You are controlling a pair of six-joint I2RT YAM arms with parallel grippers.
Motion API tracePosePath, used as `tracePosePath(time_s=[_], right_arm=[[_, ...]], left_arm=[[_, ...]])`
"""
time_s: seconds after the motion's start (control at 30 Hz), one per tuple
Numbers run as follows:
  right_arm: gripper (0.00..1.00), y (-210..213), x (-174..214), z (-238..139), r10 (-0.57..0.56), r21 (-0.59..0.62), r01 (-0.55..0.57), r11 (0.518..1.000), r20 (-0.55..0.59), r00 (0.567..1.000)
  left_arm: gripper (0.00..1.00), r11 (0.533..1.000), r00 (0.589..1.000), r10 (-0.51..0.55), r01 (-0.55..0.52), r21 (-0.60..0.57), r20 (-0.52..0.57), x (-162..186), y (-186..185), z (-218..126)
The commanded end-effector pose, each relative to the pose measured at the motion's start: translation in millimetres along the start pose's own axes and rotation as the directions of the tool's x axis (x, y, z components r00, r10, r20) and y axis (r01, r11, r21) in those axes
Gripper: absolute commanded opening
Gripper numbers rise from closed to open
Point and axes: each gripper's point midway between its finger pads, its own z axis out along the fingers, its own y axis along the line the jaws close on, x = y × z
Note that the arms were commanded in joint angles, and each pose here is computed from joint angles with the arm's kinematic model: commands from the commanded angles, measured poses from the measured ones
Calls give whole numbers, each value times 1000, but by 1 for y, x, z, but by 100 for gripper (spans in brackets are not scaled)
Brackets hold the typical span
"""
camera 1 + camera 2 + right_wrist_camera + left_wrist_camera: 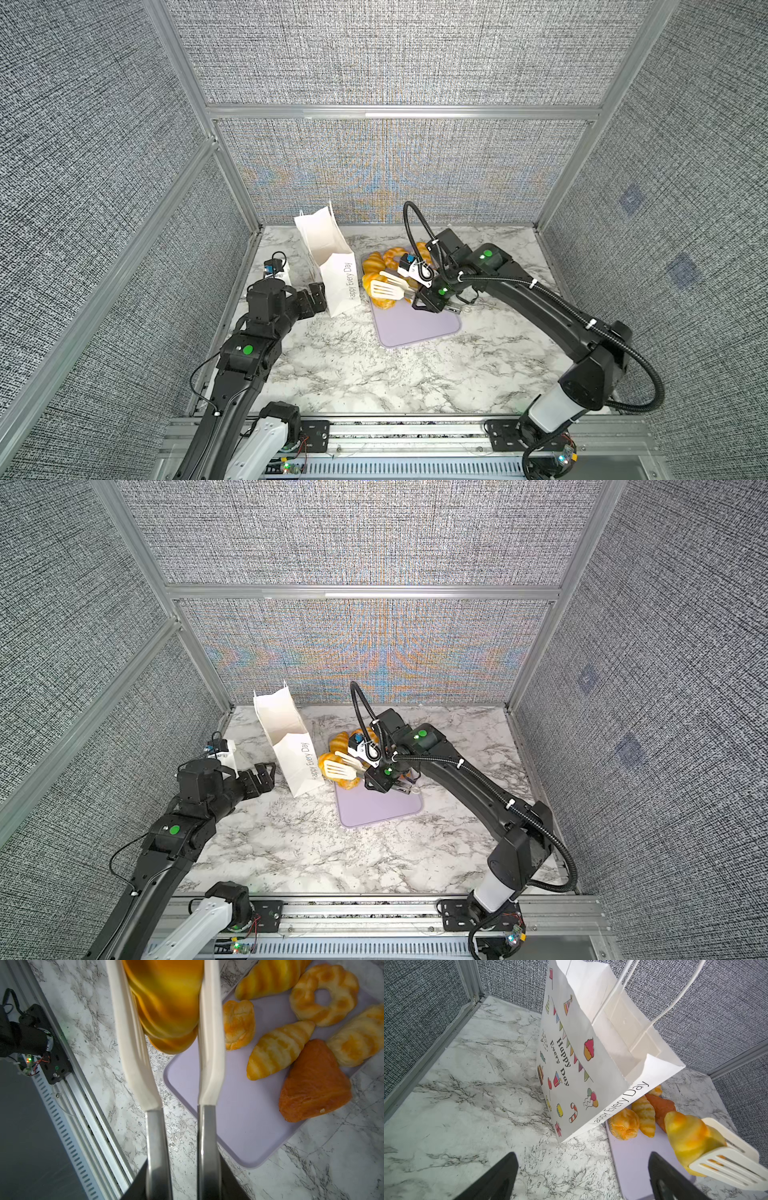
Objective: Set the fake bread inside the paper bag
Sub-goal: 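Carry the roll in the tongs over the bag opening with the right gripper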
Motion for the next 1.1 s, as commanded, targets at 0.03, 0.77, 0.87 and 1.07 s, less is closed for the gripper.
tracePosePath(time_s=[0.03,0.77,0.87,1.07], right_arm=[[36,12,-16,-14,4,-60,0,998,69,998],[36,35,-114,-55,66,-215,13,976,355,933],[36,39,-128,-53,77,-237,16,971,376,923],[36,44,-151,-41,87,-259,19,966,393,915]], left_arm=[[99,1000,1000,6,-6,-1,25,-7,-1,0],[99,999,999,35,-34,30,-30,11,-2,6],[99,999,999,34,-33,36,-17,12,-3,4],[99,998,999,31,-31,47,-14,18,-3,3]])
